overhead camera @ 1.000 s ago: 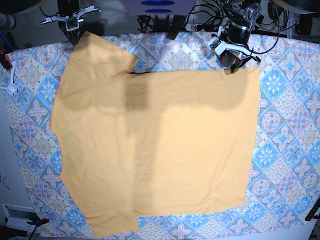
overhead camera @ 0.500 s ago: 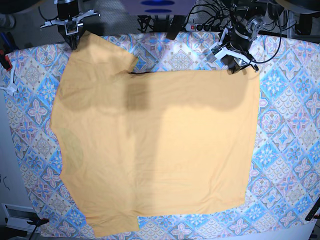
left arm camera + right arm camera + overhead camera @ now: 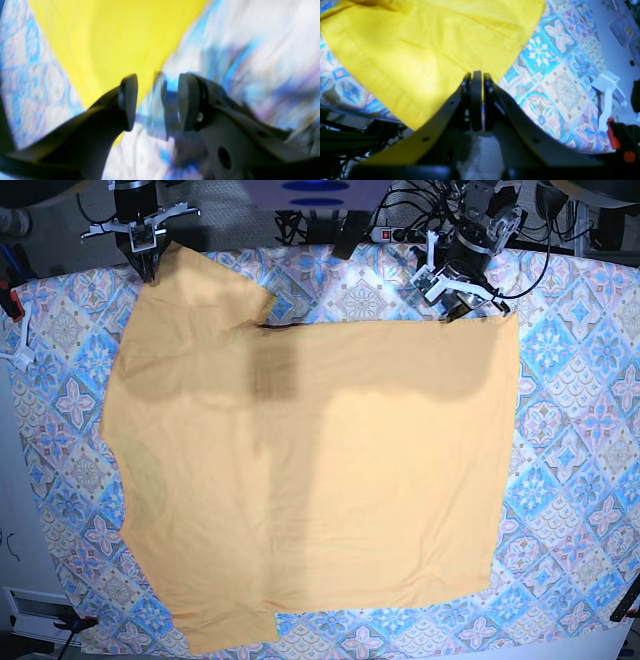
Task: Fold the T-shirt properly
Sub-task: 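Lower both grippers toward the collar-edge corners of the yellow T-shirt, then grasp the shirt's shoulder corners with the left and right grippers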
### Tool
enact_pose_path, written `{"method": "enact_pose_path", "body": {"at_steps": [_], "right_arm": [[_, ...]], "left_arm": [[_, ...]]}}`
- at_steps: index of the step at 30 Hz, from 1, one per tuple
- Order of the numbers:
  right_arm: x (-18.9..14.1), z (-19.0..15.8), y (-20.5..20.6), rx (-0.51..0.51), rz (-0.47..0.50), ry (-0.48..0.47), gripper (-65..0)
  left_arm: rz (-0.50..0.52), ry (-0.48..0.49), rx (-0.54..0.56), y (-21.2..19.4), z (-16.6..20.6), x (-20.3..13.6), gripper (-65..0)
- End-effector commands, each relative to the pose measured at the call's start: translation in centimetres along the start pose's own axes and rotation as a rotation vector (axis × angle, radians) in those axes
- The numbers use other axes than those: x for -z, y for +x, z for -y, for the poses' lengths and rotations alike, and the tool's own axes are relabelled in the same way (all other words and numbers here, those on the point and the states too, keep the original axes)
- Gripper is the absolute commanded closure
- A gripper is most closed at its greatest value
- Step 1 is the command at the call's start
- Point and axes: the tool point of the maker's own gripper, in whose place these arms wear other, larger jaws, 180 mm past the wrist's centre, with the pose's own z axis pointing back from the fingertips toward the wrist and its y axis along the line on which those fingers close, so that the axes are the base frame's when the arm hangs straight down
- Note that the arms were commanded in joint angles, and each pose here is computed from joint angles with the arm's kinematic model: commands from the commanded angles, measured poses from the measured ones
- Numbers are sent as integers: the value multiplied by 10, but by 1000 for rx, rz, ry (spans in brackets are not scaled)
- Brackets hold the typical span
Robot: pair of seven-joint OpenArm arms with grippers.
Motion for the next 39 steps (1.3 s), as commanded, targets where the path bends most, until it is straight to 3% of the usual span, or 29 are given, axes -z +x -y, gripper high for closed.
{"method": "enact_pose_path", "body": {"at_steps": [1, 4, 10, 15, 21, 24, 39], "right_arm": [[-4, 5, 4, -6, 20, -9, -14], [-4, 5, 4, -6, 20, -9, -14], [-4, 4, 2, -6, 17, -9, -14], [-4, 4, 2, -6, 15, -9, -14], [-4, 4, 2, -6, 15, -9, -15], [-4, 4, 2, -6, 15, -9, -15], [-4, 4, 2, -6, 15, -9, -15]], "left_arm": [[35, 37, -37, 10, -12, -3, -254], [70, 52, -199, 14, -23, -9, -254], [142, 168, -712, 8, -61, -21, -253], [213, 138, -1060, 6, -63, -29, -253], [131, 55, -1382, -17, -63, -21, -253], [111, 69, -1548, -42, -68, -18, -253], [79, 24, -1817, -68, -45, -4, -253]]}}
